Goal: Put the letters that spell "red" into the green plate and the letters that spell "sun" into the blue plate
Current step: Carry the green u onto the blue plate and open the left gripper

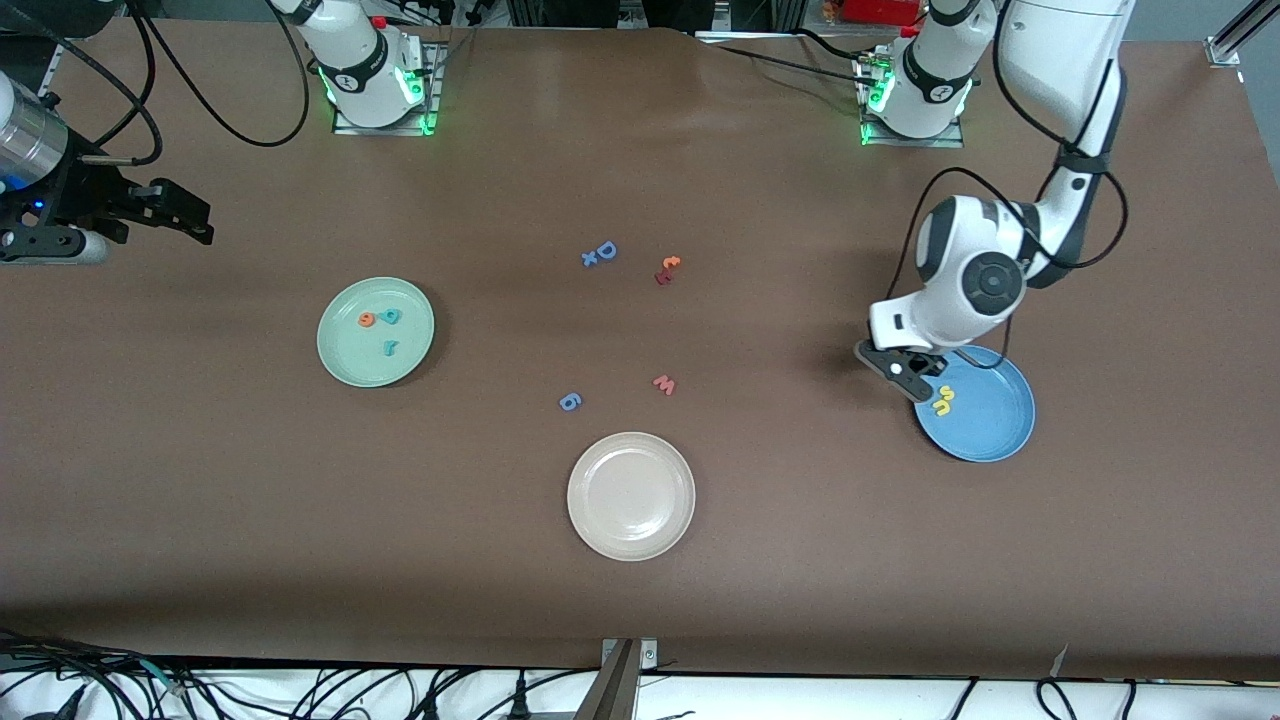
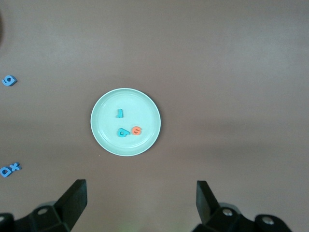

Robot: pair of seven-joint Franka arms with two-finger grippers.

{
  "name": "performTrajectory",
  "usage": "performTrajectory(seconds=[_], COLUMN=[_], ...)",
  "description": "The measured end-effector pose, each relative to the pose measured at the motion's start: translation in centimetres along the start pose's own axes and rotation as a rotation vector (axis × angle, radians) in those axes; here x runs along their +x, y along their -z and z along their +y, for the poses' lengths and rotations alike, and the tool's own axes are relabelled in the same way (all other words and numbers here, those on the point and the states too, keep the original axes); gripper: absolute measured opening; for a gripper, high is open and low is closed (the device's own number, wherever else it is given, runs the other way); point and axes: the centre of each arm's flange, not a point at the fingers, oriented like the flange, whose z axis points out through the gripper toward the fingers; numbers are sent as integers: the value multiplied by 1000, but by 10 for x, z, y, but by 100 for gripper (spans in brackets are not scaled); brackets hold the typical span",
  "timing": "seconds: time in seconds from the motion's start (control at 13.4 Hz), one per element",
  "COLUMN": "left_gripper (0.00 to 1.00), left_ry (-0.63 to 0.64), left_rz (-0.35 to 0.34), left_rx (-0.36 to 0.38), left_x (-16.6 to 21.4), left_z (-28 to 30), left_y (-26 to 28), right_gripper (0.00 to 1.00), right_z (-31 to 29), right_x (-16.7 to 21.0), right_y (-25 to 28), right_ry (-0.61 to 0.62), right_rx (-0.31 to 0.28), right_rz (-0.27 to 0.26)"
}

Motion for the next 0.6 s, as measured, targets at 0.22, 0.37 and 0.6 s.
performTrajectory(seconds=[0.22, 0.37, 0.6], left_gripper=[28, 28, 30], left_ry=[16, 35, 43], left_rz=[-2, 6, 13], left_rx=[9, 12, 21], left_x=[-17, -27, -34], left_z=[-29, -48, -70], left_y=[2, 5, 8], right_gripper=[100, 100, 100], right_z=[-1, -1, -5], right_x=[2, 2, 2], right_y=[2, 1, 1], right_ry=[1, 2, 9], right_rx=[1, 2, 1], right_rz=[-10, -14, -15])
